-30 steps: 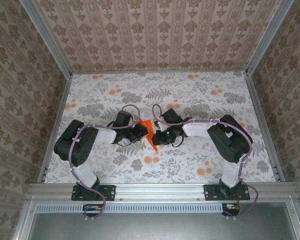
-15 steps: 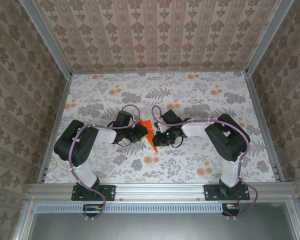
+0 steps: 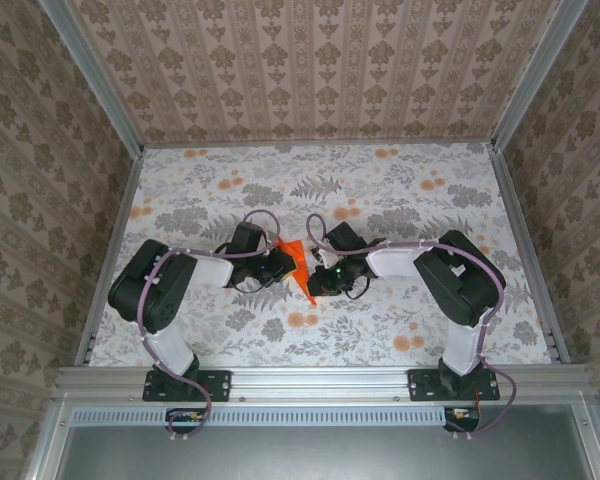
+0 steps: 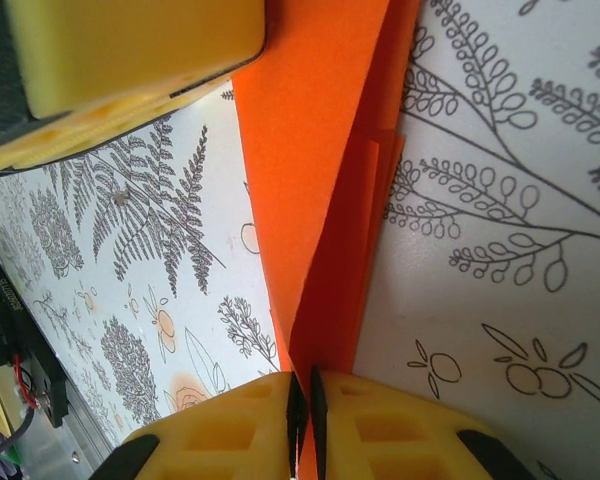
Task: Fold a paper plane with a square sheet of paper (pick it up from the middle)
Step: Fold the wing for the fifth time at the center of the table.
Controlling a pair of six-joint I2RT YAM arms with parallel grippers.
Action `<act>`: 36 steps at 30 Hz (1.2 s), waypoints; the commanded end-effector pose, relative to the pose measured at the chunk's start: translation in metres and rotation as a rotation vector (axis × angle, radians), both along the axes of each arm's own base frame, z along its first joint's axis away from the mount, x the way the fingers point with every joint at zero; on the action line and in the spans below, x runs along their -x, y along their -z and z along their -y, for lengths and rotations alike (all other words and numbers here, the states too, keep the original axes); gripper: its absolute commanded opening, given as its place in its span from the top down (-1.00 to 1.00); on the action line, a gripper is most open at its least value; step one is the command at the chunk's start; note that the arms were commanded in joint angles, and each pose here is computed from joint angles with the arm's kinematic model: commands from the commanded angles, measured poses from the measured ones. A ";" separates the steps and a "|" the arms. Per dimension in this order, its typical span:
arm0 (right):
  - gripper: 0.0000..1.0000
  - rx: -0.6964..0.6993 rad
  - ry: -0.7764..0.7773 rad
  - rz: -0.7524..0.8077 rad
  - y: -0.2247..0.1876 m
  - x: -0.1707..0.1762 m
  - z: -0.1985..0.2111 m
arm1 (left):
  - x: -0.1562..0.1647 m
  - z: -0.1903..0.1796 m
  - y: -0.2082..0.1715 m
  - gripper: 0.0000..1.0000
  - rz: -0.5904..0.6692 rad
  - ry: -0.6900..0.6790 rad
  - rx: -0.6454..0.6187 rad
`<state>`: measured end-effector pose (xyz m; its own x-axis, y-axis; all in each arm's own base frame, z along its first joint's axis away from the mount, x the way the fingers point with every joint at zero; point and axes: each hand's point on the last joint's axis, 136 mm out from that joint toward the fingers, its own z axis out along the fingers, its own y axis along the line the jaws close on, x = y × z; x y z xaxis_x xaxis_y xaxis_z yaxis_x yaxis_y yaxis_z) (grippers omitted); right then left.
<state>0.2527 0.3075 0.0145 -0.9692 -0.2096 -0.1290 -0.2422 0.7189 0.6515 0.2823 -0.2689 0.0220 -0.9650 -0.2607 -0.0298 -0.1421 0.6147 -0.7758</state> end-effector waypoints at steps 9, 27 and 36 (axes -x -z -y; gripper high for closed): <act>0.34 0.088 0.050 0.042 -0.027 0.005 0.018 | 0.006 -0.008 0.022 0.80 -0.072 -0.007 -0.080; 0.70 -0.065 0.042 0.018 -0.031 -0.020 -0.029 | 0.006 -0.006 0.017 0.82 -0.056 0.003 -0.068; 0.72 -0.062 0.033 -0.048 -0.008 -0.009 -0.028 | 0.006 -0.006 0.018 0.83 -0.059 0.000 -0.068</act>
